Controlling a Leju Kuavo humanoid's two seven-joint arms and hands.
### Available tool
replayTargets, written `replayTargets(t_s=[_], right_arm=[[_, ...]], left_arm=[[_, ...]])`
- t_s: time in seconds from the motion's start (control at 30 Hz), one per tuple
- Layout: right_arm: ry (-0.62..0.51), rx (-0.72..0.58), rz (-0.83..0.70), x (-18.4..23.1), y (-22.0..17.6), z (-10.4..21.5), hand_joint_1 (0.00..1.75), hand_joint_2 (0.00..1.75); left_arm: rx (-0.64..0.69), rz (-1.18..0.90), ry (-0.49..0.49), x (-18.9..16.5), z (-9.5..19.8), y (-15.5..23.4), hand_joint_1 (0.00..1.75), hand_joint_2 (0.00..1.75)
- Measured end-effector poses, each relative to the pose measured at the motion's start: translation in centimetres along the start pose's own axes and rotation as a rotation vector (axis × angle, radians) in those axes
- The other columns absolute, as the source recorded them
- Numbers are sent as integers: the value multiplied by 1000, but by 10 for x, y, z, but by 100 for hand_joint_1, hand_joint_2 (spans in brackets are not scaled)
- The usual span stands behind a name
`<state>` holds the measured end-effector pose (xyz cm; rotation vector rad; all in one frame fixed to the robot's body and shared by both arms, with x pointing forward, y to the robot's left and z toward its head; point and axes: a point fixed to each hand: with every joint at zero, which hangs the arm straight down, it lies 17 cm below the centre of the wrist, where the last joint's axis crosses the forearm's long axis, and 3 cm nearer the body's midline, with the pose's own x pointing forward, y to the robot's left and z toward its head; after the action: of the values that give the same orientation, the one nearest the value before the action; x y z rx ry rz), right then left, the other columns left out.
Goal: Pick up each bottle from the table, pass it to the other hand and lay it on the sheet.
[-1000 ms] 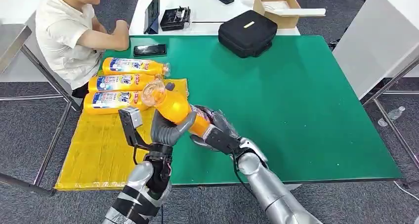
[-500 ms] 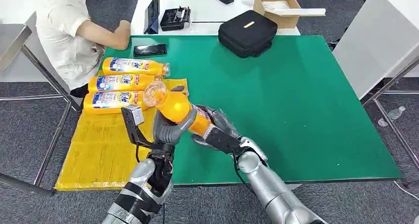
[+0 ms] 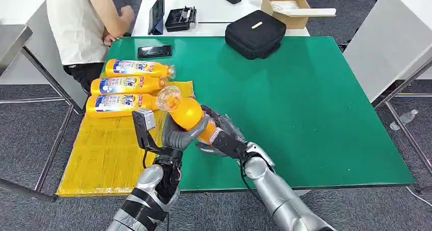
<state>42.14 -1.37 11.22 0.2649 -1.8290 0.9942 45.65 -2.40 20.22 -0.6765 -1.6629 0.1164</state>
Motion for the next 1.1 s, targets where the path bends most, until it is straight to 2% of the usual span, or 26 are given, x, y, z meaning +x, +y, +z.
replayTargets(t_s=[0.13,0.5,0.6,0.73,0.9,0.97,1.0,1.1], right_arm=[[2,-53,-27,7,-3,-2,0,175],[3,-110,-55,11,-8,0,0,175],[18,-172,-50,7,-18,6,0,175],[93,-301,6,-15,-41,37,0,175],[272,-453,146,-69,-79,113,0,175],[309,-509,188,-79,-97,140,0,175],[315,-542,202,-81,-108,153,0,175],[307,-617,239,-77,-136,172,0,175]], left_arm=[[2,-90,-39,7,0,0,175,175],[-1,-106,-74,21,-2,-1,175,175],[3,-162,-90,25,-1,1,175,175],[39,-442,-196,50,0,15,175,175],[121,-875,-390,112,11,36,175,175],[172,-1077,-462,135,21,44,175,175],[206,-1261,-497,147,25,46,175,175],[258,-1635,-498,148,36,55,175,175]])
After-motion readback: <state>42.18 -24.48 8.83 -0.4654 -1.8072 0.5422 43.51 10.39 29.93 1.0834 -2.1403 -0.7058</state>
